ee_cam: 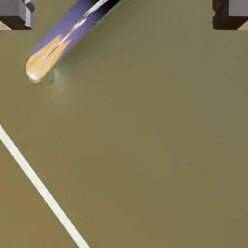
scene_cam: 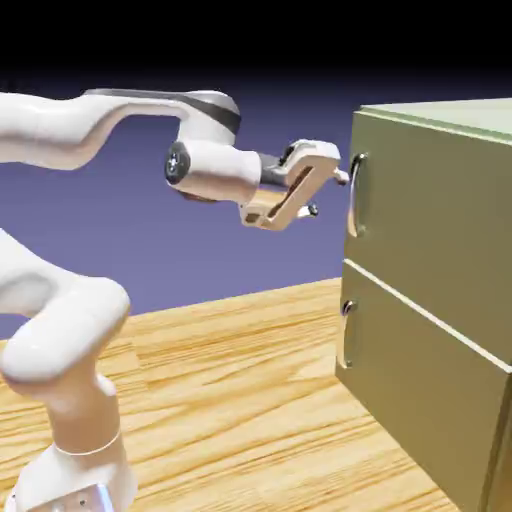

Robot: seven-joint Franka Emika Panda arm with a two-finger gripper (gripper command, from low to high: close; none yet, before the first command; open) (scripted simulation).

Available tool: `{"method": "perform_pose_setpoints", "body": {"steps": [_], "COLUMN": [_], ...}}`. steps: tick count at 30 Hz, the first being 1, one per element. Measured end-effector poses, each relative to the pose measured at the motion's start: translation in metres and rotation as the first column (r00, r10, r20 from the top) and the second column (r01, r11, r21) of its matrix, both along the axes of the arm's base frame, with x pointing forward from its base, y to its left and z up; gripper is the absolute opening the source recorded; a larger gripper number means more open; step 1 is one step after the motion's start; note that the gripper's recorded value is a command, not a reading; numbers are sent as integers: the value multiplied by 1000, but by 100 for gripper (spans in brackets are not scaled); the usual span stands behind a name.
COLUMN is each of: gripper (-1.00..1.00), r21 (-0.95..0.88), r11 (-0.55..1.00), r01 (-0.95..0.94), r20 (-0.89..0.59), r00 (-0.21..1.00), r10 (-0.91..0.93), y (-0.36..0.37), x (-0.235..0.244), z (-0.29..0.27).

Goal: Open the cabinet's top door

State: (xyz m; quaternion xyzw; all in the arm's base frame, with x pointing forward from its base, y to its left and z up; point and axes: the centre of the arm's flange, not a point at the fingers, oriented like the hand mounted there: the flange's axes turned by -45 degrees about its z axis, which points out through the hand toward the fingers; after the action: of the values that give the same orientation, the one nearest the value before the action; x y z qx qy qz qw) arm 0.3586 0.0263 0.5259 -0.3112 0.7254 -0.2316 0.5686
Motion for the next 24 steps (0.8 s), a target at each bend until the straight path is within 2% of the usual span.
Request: {"method": "perform_pose_setpoints", "body": {"steps": [9, 18, 20, 24], "gripper": [0, 0, 0, 0], "r21": [385, 711, 715, 714], "r11": [920, 702, 698, 699], "r01": [67, 49, 48, 49], "r20": [99, 159, 160, 160], "r00": [989, 960, 960, 960], "r10": [-113, -228, -230, -230], "y": [25, 48, 49, 47], "x": [12, 33, 33, 73], "z": [-20, -50, -51, -50]}}
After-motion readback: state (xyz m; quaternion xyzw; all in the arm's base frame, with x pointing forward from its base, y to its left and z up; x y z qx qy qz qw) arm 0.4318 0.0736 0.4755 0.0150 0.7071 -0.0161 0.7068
